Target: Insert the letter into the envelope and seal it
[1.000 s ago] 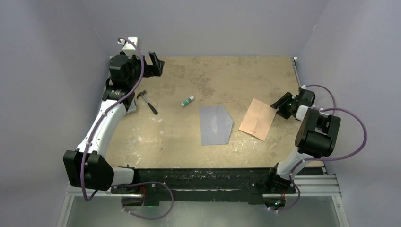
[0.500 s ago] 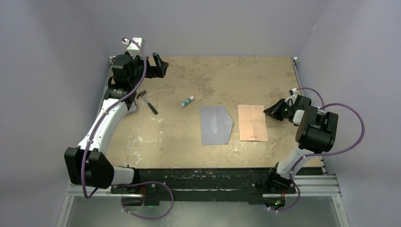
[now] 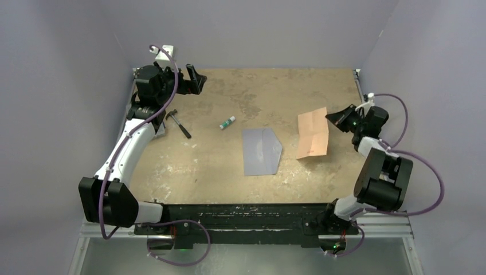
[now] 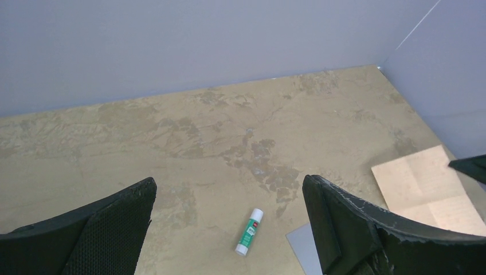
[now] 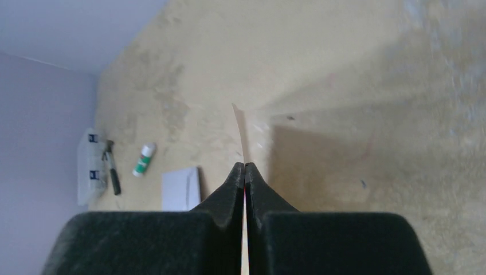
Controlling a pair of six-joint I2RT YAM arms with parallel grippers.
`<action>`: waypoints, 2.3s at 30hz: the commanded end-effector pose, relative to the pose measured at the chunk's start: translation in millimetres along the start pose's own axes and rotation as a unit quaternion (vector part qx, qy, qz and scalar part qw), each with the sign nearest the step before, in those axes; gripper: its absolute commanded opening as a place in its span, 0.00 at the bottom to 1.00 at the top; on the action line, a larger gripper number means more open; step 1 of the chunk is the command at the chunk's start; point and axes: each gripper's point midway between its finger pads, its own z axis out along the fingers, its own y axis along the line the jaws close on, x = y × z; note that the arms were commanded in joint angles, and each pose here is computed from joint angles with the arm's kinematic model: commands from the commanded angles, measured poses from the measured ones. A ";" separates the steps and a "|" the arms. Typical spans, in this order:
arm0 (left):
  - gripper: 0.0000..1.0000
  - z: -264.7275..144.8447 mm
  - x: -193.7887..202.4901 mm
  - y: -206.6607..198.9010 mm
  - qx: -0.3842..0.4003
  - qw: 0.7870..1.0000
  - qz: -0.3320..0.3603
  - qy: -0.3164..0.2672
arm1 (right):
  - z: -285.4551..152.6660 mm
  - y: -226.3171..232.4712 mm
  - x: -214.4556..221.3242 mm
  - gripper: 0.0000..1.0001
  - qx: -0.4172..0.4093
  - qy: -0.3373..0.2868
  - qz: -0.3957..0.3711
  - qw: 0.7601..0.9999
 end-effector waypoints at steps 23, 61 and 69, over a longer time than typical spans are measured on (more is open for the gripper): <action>0.96 38.2 39.5 -119.4 0.281 0.933 -0.224 0.008 | -90.7 311.4 -69.6 0.00 -0.331 -0.092 -0.083 0.936; 0.00 -35.3 -23.4 -277.0 0.603 0.760 -0.238 -0.046 | -174.0 417.3 -100.2 0.00 -0.478 -0.112 -0.016 0.871; 0.00 -28.3 -31.0 -274.3 0.572 0.776 -0.265 -0.015 | -135.8 384.3 -82.1 0.77 -0.413 -0.116 -0.128 0.894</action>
